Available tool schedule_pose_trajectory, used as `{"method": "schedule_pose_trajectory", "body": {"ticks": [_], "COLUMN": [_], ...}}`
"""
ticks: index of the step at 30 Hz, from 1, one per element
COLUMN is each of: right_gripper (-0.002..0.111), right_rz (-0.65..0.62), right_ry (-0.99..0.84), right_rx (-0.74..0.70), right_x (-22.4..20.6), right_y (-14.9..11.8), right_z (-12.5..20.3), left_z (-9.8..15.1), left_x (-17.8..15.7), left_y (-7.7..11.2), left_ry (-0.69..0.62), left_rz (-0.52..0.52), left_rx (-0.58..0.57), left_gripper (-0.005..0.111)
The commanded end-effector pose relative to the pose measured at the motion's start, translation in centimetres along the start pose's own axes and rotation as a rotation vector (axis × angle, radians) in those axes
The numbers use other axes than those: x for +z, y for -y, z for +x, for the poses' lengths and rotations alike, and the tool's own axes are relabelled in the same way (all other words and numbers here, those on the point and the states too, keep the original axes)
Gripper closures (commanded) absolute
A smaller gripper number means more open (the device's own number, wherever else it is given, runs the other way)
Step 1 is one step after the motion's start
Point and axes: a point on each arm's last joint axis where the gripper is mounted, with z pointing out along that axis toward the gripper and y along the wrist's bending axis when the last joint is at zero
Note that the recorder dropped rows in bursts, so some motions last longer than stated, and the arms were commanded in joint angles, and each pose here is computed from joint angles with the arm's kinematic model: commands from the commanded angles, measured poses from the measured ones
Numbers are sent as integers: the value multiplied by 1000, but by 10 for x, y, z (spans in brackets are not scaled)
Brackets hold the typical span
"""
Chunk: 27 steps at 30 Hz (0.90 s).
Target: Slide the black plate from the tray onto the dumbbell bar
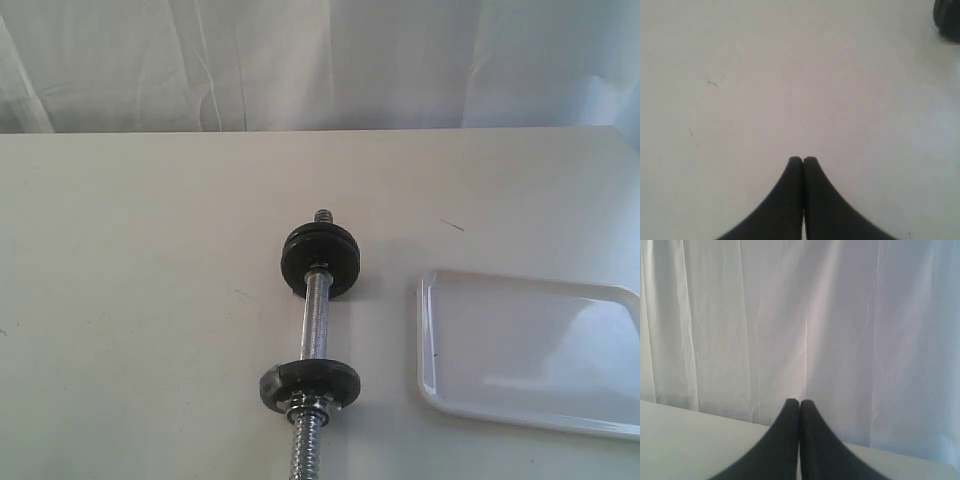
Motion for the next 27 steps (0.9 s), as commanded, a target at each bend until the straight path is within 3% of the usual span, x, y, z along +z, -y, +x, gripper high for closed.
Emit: {"method": "schedule_pose_trajectory", "body": {"ticks": [1,6,20,27], "right_gripper": [108,108,108,108], "right_rz": [4,4,4,4], "right_ry": [9,9,7,7], "right_rx": [5,5,13,15], "right_x": [0,0,0,0], "right_y": [0,0,0,0], "right_z": [0,0,0,0], "left_z": [-16,-22,-22,-5], "left_x": [-1,-3,-3,0], "left_y": [-6,-11,-11,-8], "left_ry": [208,278,280,87], "left_rz": [-73,-156,-158,-120], "left_rx": [-11,18,18,8], "left_gripper": [107,107,107,107]}}
